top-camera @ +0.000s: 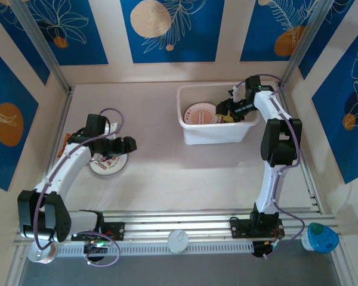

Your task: Place the plates into the plastic bin on the countertop

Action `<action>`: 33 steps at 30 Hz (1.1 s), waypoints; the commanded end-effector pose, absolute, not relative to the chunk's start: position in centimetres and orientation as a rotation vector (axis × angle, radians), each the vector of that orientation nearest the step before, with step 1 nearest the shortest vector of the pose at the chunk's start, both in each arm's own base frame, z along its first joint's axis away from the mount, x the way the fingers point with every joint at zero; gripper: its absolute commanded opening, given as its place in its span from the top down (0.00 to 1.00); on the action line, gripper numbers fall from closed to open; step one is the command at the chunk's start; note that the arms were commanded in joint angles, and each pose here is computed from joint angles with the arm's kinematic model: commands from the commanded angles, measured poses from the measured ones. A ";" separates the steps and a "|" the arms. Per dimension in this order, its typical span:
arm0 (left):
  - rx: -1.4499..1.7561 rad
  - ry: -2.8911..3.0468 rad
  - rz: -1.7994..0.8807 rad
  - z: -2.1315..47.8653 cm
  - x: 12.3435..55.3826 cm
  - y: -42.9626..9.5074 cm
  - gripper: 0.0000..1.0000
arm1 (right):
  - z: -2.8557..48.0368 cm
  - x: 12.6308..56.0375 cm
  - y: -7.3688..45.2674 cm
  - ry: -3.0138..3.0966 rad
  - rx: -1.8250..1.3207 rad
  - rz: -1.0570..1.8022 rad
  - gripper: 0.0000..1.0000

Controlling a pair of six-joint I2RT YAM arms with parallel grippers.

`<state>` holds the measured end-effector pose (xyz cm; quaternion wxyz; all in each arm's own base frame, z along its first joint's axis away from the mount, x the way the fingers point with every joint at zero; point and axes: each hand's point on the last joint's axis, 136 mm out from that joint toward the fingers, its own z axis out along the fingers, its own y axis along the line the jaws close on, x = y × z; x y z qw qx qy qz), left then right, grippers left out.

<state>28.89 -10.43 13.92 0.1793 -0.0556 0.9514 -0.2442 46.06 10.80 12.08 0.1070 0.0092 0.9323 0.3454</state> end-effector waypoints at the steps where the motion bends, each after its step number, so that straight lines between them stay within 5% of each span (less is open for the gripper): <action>1: -0.177 2.757 -0.602 12.8 28.0 -8.6 0.22 | 15.1 45.6 10.7 2.703 -0.017 0.968 0.37; 10: -0.197 2.765 -0.580 12.4 27.9 -7.4 0.22 | 15.3 45.3 11.4 2.698 -0.056 0.953 0.27; 18: -0.209 2.833 -0.467 10.5 28.4 -5.6 0.21 | 20.4 45.7 11.4 2.605 -0.101 0.881 0.26; 25: -0.169 2.895 -0.414 7.2 29.1 -4.9 0.22 | 25.5 42.3 12.1 2.499 -0.123 0.877 0.27; 33: -0.143 2.937 -0.494 4.7 29.7 -5.4 0.22 | 25.4 37.5 11.8 2.474 -0.078 0.865 0.26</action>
